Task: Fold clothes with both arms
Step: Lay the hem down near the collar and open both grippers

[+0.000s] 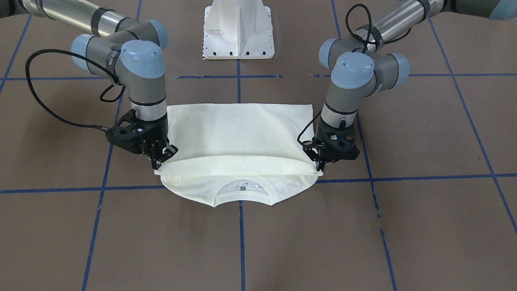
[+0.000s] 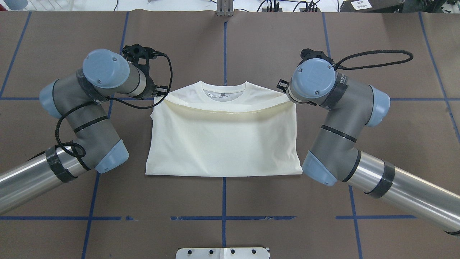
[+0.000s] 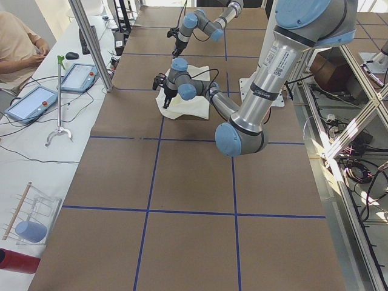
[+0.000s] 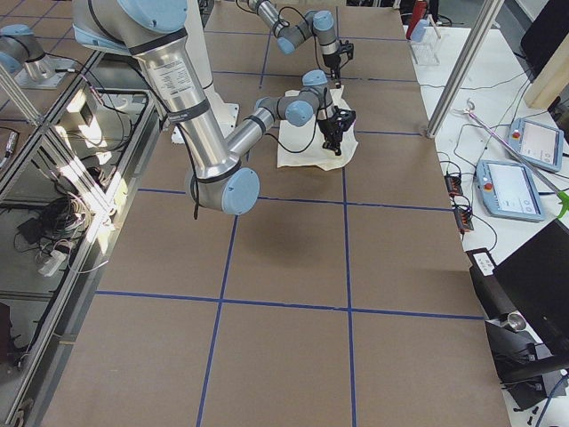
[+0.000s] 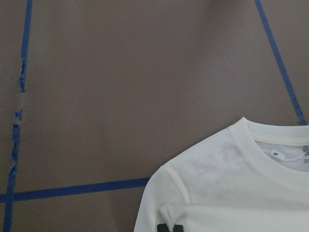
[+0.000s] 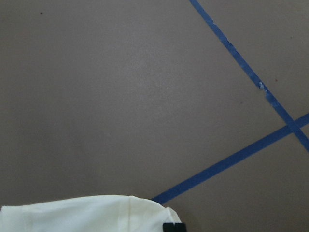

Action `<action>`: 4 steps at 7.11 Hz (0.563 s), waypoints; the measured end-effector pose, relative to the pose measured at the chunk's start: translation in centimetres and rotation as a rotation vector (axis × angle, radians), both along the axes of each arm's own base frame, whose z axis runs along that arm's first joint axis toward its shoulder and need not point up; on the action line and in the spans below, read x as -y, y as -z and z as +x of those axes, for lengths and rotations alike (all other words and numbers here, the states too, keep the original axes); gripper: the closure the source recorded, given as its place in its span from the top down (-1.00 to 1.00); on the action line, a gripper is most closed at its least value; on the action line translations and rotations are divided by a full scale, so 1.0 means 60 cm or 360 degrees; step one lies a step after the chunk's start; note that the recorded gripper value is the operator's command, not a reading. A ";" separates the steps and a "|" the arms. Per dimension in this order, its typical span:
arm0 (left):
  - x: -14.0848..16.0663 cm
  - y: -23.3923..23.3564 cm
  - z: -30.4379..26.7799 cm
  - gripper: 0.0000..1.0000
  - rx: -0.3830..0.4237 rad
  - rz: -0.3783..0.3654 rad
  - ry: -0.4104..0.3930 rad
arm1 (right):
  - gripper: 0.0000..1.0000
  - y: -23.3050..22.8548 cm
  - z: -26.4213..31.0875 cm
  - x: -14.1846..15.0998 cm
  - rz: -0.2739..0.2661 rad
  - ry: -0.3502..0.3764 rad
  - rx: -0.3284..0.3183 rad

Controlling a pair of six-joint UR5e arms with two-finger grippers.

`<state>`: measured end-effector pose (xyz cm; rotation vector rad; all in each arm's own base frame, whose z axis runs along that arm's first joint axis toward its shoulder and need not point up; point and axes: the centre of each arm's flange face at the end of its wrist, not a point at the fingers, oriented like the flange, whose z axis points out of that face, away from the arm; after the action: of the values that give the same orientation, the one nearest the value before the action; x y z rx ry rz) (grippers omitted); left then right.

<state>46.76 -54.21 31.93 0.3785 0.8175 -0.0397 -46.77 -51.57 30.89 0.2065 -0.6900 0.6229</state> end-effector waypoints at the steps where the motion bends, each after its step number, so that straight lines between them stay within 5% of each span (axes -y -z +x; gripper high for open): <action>1: 0.004 -0.013 0.007 -0.71 0.0000 0.0000 -0.0003 | -0.11 -0.011 -0.006 0.008 -0.0003 -0.0002 -0.0005; 2: 0.005 -0.019 0.009 0.98 0.0000 0.0002 -0.0005 | 0.99 -0.018 -0.009 0.010 -0.0007 -0.0003 -0.0010; 4: -0.002 -0.018 0.001 1.00 0.0001 0.0129 -0.0088 | 1.00 -0.022 -0.008 0.012 0.0021 0.0047 -0.0034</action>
<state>46.83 -54.08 33.00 0.4323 0.8304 0.0452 -47.24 -52.32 32.24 0.2144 -0.6753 0.5875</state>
